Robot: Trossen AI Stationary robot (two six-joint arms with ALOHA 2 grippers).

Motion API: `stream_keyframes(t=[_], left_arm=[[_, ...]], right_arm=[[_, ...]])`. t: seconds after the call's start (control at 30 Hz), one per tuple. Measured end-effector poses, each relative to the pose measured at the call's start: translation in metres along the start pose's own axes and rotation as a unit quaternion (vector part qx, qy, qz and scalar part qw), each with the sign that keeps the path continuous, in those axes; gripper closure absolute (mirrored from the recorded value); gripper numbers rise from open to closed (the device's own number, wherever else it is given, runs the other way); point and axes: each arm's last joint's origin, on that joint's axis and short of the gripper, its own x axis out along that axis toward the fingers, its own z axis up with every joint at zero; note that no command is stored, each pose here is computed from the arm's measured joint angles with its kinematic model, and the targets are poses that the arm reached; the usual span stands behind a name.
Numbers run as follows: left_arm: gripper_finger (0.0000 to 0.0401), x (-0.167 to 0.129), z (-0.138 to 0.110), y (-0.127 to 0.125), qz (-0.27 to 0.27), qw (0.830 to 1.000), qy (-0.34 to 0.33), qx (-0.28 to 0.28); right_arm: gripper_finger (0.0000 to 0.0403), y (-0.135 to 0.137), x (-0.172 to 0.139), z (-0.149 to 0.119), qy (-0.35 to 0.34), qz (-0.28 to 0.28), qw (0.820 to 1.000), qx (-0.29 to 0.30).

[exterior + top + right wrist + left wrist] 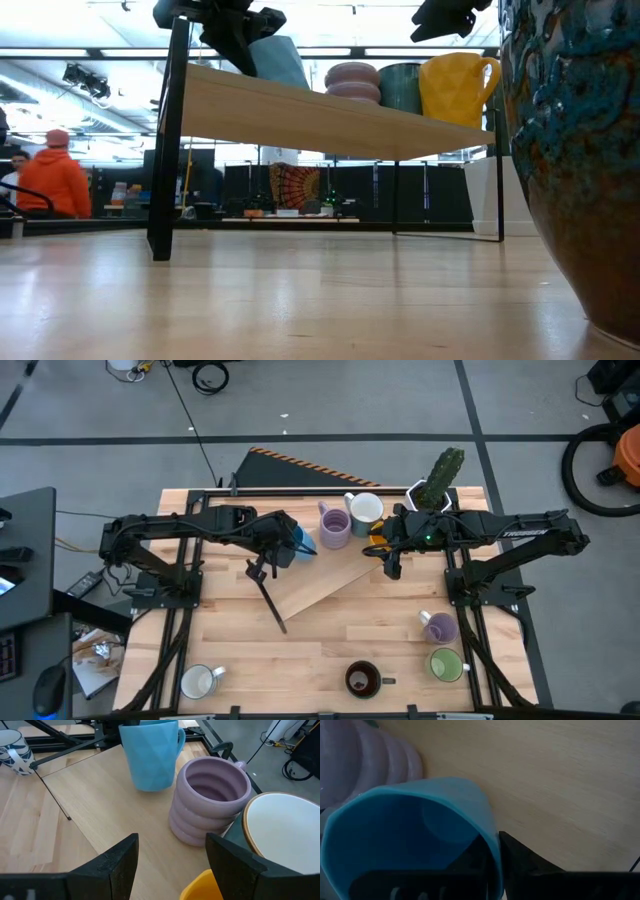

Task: Place coffee mugs
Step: Put the blue mug on the shelf

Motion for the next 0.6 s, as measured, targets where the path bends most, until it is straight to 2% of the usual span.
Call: stream_keyframes(t=[0.47,0.6], left_arm=[[0.0362,0.0,0.0005,-0.0006,-0.01,1.0,-0.009,-0.012],[0.0346,0.0,0.0005,-0.0006,-0.01,1.0,-0.009,-0.012]], right_arm=[[0.0167,0.0,0.0,0.0,0.0,0.0,1.0,0.0],[0.0167,0.0,0.0,0.0,0.0,0.0,1.0,0.0]])
